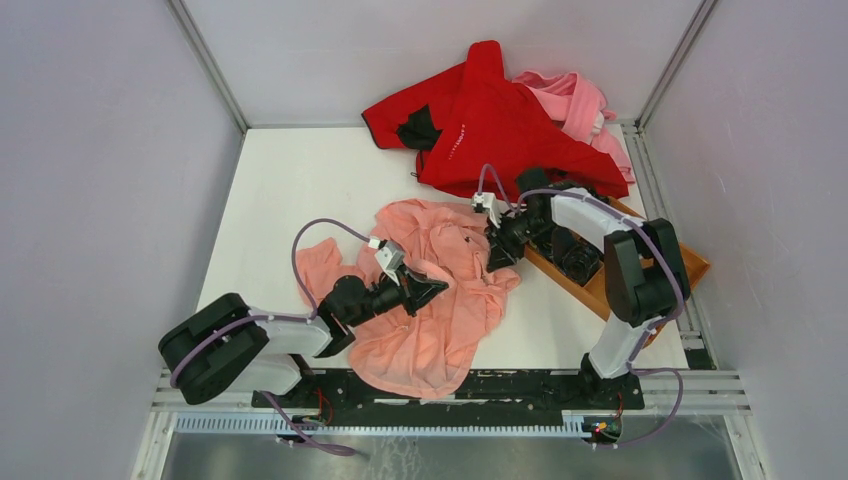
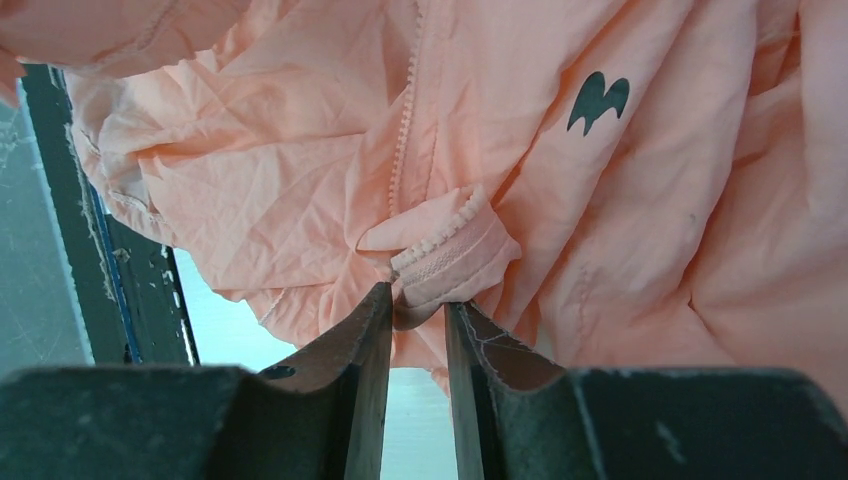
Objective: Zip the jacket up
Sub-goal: Adjust the zipper on the jacket.
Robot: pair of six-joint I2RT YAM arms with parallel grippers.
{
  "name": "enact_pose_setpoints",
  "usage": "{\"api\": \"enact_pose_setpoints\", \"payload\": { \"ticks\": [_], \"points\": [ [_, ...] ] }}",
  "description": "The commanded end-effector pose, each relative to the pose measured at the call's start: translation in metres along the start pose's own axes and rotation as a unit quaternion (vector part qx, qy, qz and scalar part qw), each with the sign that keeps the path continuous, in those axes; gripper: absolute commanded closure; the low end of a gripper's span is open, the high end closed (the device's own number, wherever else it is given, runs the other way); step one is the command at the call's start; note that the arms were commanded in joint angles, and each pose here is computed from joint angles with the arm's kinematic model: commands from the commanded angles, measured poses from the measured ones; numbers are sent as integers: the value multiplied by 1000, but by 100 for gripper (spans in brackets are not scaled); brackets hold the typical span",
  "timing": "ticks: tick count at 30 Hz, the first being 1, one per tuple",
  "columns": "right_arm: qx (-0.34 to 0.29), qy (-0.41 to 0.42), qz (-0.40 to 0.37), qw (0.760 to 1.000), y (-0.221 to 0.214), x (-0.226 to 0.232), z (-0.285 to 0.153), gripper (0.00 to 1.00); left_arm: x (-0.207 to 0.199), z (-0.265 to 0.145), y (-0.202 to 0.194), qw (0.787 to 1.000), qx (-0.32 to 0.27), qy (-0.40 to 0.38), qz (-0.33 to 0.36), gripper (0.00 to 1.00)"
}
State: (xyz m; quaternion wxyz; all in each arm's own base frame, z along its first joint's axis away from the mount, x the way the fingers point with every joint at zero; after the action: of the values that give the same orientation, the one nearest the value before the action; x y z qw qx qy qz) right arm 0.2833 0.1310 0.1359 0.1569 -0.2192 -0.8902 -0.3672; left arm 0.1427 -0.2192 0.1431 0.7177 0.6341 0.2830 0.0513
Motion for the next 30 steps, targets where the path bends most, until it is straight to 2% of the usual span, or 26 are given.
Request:
{"api": "enact_pose_setpoints", "payload": {
  "ticks": [1, 11, 17, 26, 30],
  "points": [
    [-56, 6, -19, 998, 8, 11, -11, 68, -1, 4, 14, 999, -32, -4, 19, 98],
    [-100, 3, -25, 995, -3, 23, -18, 62, -3, 2, 15, 999, -34, -6, 14, 98],
    [-135, -12, -35, 990, -15, 31, -21, 55, -3, 1, 15, 999, -35, -6, 14, 98],
    [-156, -32, -52, 986, -36, 40, -15, 53, -3, 0, 15, 999, -36, -8, 13, 98],
    [-195, -75, -78, 975, -50, 49, -12, 45, -4, -1, 15, 999, -38, -7, 12, 98]
  ]
}}
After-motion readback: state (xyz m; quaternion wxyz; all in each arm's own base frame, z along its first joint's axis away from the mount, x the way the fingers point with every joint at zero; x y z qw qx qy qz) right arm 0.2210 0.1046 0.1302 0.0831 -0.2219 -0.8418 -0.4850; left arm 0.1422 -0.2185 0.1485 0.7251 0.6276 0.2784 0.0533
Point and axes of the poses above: each gripper's point midway between its finger pads, its own z axis out along the fingers, its own x axis along the line the jaws close on, y = z × x, the point moved 10 cm from there along -z, back along the fingers, and after that the axes turned 5 degrees about z, right-handed, at the moved point
